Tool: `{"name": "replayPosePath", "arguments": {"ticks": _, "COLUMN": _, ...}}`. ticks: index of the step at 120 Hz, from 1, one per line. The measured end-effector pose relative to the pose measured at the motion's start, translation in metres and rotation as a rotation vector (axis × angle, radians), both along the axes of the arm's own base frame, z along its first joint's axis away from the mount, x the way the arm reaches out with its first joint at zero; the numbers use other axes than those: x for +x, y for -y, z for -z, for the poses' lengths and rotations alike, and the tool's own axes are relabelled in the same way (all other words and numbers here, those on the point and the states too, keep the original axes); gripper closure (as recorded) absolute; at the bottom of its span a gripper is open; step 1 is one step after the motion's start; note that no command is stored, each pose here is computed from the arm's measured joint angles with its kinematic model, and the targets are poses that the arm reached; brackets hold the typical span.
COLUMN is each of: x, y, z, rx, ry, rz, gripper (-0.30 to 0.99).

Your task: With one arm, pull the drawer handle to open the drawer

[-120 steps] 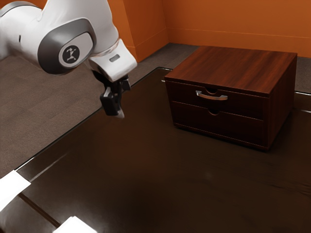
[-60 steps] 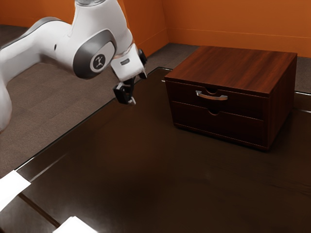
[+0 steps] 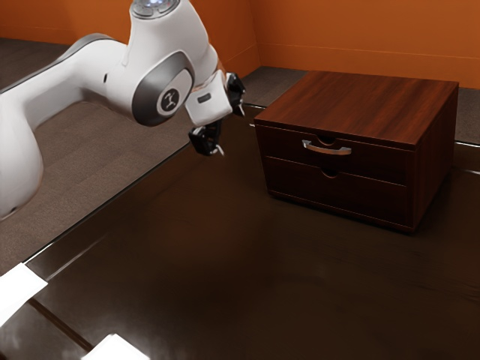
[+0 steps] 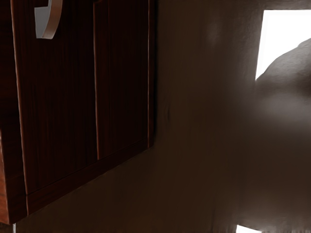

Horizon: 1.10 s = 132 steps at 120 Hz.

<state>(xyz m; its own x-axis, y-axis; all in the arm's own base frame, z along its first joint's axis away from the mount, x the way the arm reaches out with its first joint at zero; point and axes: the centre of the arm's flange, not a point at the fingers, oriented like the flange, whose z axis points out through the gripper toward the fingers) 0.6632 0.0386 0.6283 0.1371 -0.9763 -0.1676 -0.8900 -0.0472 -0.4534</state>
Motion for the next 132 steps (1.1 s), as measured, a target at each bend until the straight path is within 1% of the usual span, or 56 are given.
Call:
{"name": "replayPosePath", "arguments": {"ticks": 21, "x": 0.011, "y": 0.004, "z": 0.007, "rx": 0.001, "ry": 0.025, "rz": 0.034, "gripper": 0.02}}
{"name": "replayPosePath", "arguments": {"ticks": 32, "x": 0.017, "y": 0.012, "z": 0.004, "rx": -0.001, "ry": 0.045, "rz": 0.059, "gripper": 0.07}}
{"name": "replayPosePath", "arguments": {"ticks": 50, "x": 0.022, "y": 0.029, "z": 0.008, "rx": -0.004, "ry": 0.053, "rz": 0.102, "gripper": 0.18}}
{"name": "replayPosePath", "arguments": {"ticks": 66, "x": 0.024, "y": 0.014, "z": 0.013, "rx": -0.008, "ry": 0.056, "rz": 0.090, "gripper": 0.24}}
{"name": "replayPosePath", "arguments": {"ticks": 80, "x": 0.030, "y": 0.019, "z": 0.020, "rx": -0.013, "ry": 0.062, "rz": 0.107, "gripper": 0.30}}
{"name": "replayPosePath", "arguments": {"ticks": 123, "x": 0.039, "y": 0.039, "z": 0.028, "rx": -0.028, "ry": 0.087, "rz": 0.158, "gripper": 0.35}}
{"name": "replayPosePath", "arguments": {"ticks": 132, "x": 0.043, "y": 0.040, "z": 0.038, "rx": -0.030, "ry": 0.078, "rz": 0.162, "gripper": 0.35}}
